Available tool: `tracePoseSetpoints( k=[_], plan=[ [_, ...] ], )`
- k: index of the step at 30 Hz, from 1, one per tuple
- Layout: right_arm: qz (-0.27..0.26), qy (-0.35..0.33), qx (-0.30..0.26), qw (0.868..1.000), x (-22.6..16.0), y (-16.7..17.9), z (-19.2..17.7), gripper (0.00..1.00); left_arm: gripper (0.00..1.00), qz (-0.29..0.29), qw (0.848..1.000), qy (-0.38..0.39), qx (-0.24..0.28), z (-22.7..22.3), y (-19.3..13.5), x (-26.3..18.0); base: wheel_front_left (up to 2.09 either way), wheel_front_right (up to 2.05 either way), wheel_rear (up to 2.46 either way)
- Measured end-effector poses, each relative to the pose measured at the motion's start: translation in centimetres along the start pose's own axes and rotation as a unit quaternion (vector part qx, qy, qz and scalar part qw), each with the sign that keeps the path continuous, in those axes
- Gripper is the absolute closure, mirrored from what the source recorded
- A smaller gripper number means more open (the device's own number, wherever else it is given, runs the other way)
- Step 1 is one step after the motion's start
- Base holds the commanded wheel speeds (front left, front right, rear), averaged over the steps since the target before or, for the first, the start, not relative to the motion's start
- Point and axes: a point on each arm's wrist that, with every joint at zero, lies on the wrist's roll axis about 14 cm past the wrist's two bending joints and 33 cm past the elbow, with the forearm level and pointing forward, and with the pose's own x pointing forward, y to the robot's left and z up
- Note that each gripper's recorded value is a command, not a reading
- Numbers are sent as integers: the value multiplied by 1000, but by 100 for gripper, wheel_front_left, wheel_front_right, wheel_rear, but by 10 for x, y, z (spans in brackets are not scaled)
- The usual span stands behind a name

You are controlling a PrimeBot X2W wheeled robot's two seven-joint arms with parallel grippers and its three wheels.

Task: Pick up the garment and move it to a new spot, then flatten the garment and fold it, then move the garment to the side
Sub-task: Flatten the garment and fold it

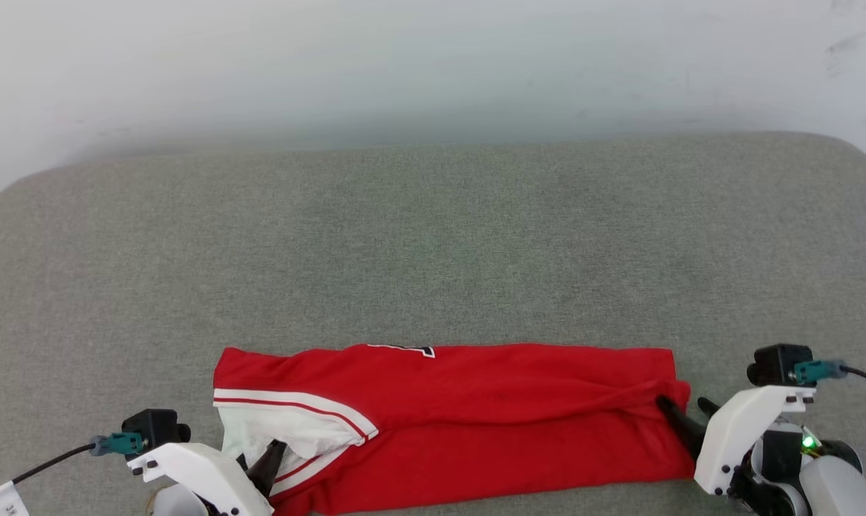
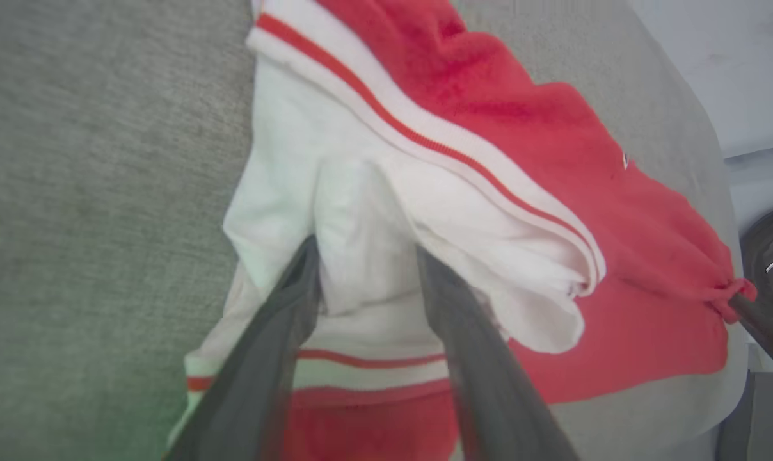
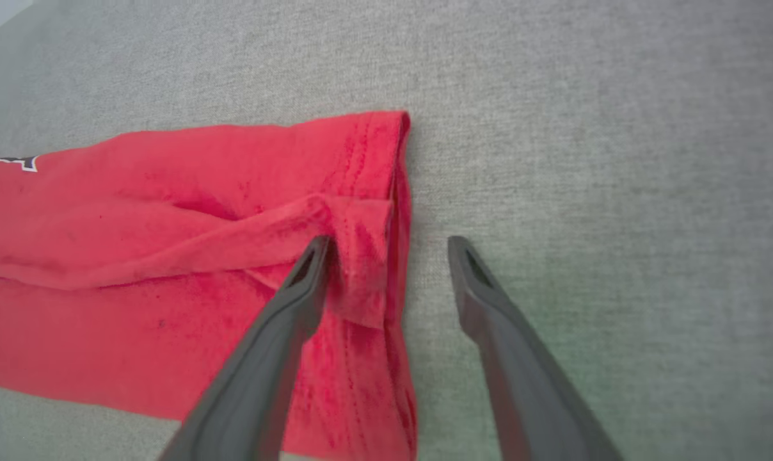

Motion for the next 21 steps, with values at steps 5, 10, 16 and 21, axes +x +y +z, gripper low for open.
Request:
tracePoseSetpoints(
  k=[5, 10, 16, 21],
  plan=[
    [2, -48, -8, 999, -17, -2, 5, 0, 0, 1, 996, -85, 36, 20, -2, -10, 0, 0, 0],
    [3, -82, -16, 997, -39, -6, 21, 0, 0, -17, 977, -195, 82, 59, -24, -28, 0, 0, 0],
    [-17, -93, -17, 995, -61, -22, 48, 0, 0, -42, 947, -293, 125, 87, -54, -50, 0, 0, 0],
    [-24, -30, -14, 999, -59, -24, 44, 0, 0, -46, 923, -341, 176, 98, -72, -66, 0, 0, 0]
  ],
)
